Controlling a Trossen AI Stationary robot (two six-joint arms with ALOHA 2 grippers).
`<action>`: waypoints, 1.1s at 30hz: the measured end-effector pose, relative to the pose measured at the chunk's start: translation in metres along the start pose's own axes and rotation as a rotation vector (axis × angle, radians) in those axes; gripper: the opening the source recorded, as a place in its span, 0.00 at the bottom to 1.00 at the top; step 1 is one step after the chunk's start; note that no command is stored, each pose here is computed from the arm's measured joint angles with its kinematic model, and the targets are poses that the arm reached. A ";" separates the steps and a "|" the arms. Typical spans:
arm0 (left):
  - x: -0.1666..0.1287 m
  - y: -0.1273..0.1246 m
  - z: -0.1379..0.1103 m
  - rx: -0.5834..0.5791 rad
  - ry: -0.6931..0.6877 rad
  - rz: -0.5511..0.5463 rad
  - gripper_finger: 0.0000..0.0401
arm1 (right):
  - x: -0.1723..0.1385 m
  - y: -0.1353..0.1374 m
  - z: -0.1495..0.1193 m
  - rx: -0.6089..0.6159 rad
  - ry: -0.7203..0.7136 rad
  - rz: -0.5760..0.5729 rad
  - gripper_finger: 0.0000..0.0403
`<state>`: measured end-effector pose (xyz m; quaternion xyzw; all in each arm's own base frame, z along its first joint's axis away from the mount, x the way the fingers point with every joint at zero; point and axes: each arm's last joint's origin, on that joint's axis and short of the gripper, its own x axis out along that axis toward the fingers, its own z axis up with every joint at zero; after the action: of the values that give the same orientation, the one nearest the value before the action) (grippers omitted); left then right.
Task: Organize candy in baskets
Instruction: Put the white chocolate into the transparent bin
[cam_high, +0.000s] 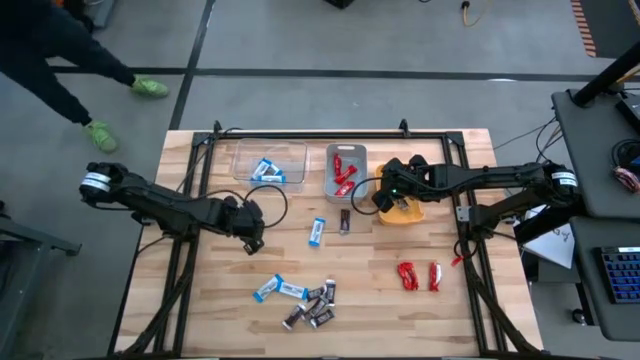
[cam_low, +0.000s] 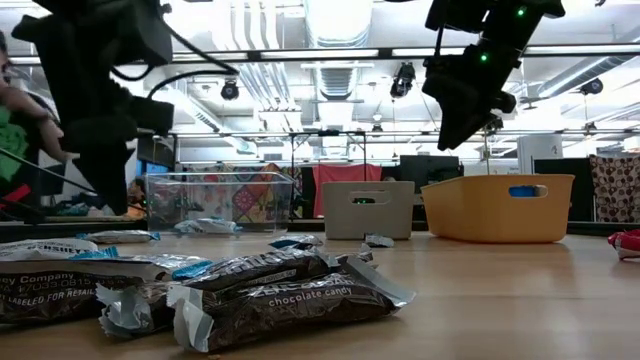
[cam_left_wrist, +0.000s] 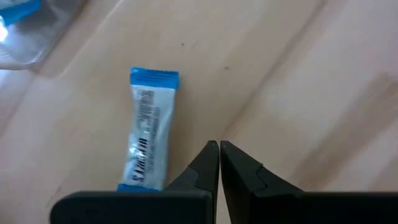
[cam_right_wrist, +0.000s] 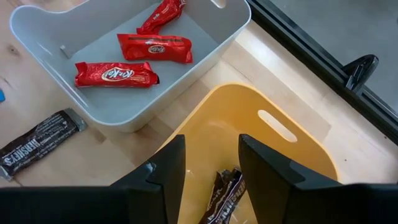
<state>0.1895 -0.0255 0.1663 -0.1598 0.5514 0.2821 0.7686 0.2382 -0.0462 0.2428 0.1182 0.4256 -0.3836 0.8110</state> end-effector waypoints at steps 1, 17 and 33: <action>0.002 0.000 0.000 0.001 -0.003 0.022 0.00 | 0.000 0.000 0.000 0.000 0.000 0.000 0.35; 0.020 -0.016 0.017 -0.043 0.009 0.178 0.00 | 0.000 0.000 0.000 0.010 -0.001 0.000 0.34; 0.042 -0.017 0.009 -0.006 0.130 0.358 0.26 | 0.000 0.001 0.002 0.074 -0.016 0.009 0.34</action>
<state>0.2165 -0.0232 0.1293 -0.0792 0.6187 0.4052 0.6684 0.2399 -0.0465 0.2436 0.1471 0.4039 -0.3962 0.8113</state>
